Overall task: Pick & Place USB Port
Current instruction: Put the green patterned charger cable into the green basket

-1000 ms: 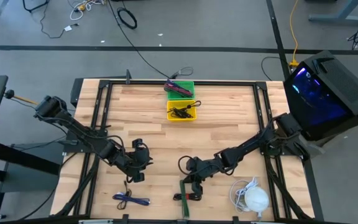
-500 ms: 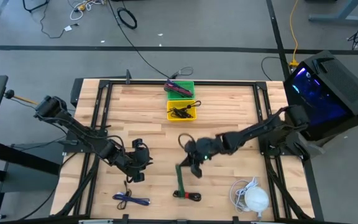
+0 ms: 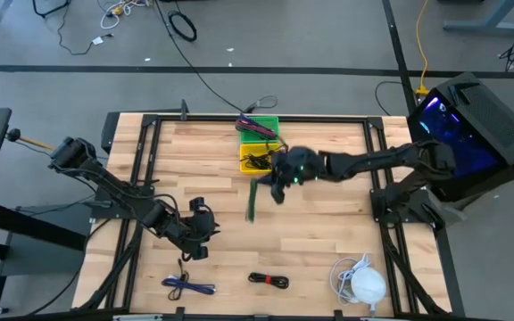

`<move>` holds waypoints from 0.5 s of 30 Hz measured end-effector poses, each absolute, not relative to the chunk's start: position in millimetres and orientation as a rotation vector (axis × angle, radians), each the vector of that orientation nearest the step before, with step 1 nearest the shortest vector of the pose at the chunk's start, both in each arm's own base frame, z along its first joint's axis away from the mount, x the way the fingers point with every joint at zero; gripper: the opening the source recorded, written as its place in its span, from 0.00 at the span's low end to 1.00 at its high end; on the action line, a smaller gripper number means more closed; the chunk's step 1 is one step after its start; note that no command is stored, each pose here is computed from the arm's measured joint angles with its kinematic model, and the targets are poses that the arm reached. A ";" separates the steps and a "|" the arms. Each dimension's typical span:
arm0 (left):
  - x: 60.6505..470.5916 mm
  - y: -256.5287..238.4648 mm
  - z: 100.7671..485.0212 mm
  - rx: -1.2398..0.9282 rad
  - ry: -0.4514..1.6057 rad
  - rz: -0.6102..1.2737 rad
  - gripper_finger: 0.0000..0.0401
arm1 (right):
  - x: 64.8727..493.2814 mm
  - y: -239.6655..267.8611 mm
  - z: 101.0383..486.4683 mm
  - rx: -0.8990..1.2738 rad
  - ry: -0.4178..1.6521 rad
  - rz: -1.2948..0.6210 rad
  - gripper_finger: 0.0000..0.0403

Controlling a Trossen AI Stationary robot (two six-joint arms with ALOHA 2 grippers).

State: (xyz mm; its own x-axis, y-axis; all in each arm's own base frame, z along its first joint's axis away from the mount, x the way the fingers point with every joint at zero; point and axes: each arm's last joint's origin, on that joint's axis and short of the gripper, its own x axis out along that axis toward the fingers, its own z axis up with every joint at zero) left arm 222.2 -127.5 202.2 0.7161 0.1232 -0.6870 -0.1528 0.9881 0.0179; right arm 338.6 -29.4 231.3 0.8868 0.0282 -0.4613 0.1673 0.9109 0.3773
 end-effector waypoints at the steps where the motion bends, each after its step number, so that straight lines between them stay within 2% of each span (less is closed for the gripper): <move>1: 222.3 -127.4 202.2 -0.039 0.757 0.153 0.20 | 338.1 -38.4 232.1 0.418 0.464 -0.096 0.00; 7: 222.3 -127.1 202.4 -0.033 0.751 0.162 0.20 | 335.7 -85.4 247.1 0.404 0.370 -0.213 0.00; 15: 222.3 -127.1 202.4 -0.031 0.750 0.163 0.20 | 336.7 -121.5 289.9 0.301 0.328 -0.389 0.00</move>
